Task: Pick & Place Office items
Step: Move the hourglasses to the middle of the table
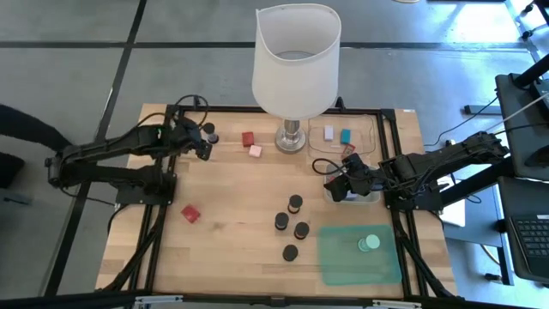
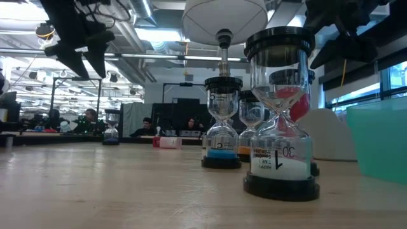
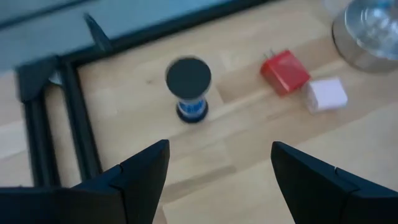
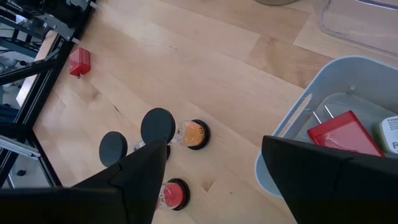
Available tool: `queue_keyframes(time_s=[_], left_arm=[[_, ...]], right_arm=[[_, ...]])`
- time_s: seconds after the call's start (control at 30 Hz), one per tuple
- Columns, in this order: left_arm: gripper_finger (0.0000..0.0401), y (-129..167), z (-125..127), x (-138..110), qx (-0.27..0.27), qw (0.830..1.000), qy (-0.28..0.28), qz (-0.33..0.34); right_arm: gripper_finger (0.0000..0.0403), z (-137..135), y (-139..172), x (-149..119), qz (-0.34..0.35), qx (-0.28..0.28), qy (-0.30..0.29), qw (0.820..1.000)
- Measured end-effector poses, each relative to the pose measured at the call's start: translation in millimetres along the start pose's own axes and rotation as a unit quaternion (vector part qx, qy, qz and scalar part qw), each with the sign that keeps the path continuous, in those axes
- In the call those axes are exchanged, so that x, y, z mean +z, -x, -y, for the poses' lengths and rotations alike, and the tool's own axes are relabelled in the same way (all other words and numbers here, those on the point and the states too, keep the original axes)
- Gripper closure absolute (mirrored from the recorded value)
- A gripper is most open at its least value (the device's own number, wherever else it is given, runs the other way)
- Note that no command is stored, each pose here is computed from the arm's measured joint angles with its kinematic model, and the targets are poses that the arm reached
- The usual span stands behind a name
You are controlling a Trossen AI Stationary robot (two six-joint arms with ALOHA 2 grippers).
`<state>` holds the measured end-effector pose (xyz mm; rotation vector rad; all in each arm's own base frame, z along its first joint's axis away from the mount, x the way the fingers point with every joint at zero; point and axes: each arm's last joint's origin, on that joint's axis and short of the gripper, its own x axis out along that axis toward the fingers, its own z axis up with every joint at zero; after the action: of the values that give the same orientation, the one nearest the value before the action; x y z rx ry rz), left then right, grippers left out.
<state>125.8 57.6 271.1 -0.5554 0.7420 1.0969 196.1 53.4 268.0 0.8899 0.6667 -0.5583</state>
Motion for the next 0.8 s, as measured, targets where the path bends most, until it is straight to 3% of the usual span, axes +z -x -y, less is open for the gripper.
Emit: queue_keyframes(time_s=[0.27,0.47,0.63,0.8], left_arm=[[0.0122,-22.4,-14.1,21.9,0.006,0.999,-0.023,-0.027],[0.0122,-47.8,-20.1,39.3,-0.048,0.996,-0.041,-0.059],[0.0121,-61.6,-19.1,44.1,-0.063,0.993,-0.064,-0.073],[0.0089,-63.0,-17.0,44.3,-0.064,0.991,-0.089,-0.071]], right_arm=[[0.0136,0.1,-0.1,0.0,0.0,0.0,0.0,1.0],[0.0136,0.1,-0.1,0.0,0.0,0.0,0.0,1.0],[0.0136,0.1,-0.1,0.0,0.0,0.0,0.0,1.0],[0.0136,0.0,-0.1,0.0,0.0,0.0,0.0,1.0]])
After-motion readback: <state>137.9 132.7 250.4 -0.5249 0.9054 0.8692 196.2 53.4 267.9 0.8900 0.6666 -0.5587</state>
